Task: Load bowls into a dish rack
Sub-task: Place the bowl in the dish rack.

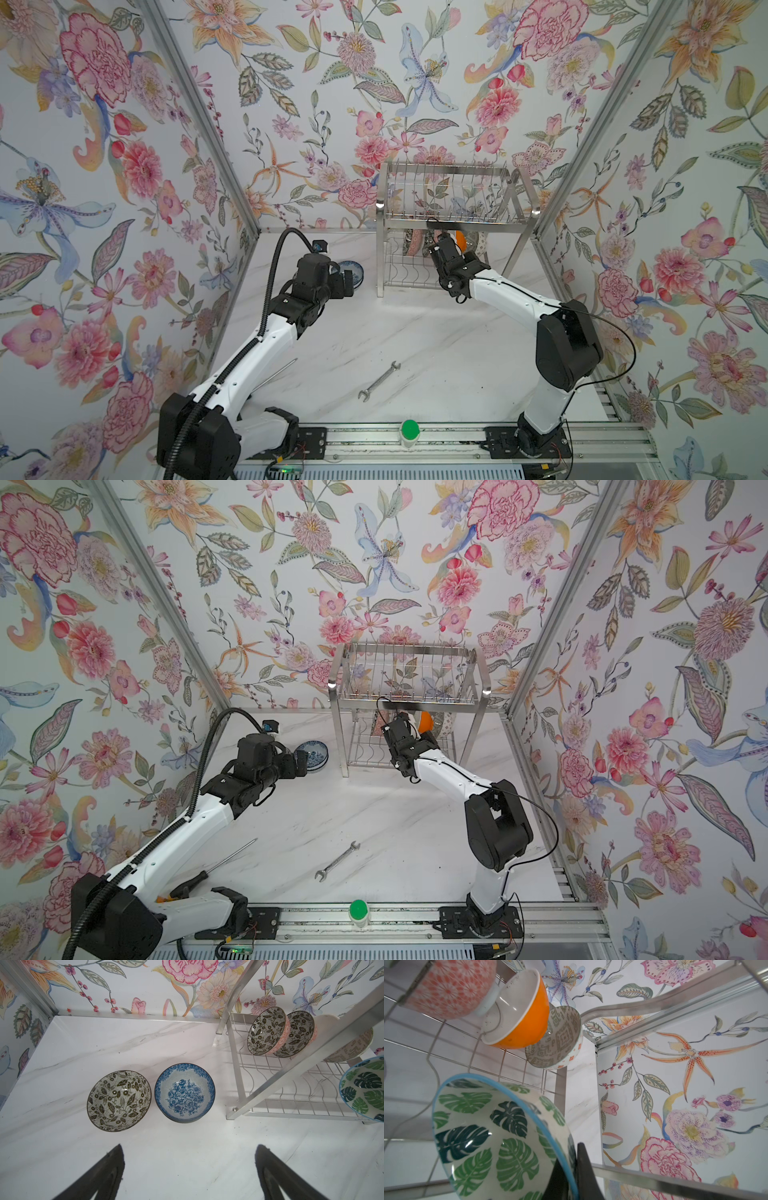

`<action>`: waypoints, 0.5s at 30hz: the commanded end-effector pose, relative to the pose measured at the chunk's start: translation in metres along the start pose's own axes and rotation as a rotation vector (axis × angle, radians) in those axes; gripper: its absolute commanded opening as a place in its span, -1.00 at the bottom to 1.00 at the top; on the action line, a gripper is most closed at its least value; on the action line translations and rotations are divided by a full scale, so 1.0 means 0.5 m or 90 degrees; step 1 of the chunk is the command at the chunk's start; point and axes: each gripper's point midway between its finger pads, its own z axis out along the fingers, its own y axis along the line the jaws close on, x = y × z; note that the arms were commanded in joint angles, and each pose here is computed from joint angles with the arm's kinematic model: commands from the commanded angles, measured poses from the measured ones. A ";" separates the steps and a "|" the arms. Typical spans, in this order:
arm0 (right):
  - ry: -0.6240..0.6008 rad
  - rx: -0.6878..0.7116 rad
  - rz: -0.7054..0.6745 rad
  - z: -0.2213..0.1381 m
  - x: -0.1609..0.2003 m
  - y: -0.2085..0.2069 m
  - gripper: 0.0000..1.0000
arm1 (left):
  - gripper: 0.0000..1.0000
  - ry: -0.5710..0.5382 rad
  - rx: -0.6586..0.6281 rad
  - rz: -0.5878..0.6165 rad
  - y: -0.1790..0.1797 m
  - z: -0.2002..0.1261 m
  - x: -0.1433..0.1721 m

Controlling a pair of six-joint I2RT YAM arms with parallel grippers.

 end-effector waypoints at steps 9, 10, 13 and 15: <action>-0.027 -0.046 0.087 -0.032 -0.085 0.099 -1.00 | 0.98 0.012 0.010 0.005 0.010 0.008 0.025; -0.027 -0.046 0.089 -0.032 -0.087 0.105 -1.00 | 0.99 0.011 0.009 0.003 0.012 0.007 0.024; -0.022 -0.047 0.094 -0.027 -0.086 0.119 -1.00 | 0.99 0.012 0.011 0.003 0.014 0.009 0.026; -0.021 -0.047 0.099 -0.026 -0.087 0.128 -1.00 | 0.98 0.012 0.011 0.003 0.014 0.008 0.026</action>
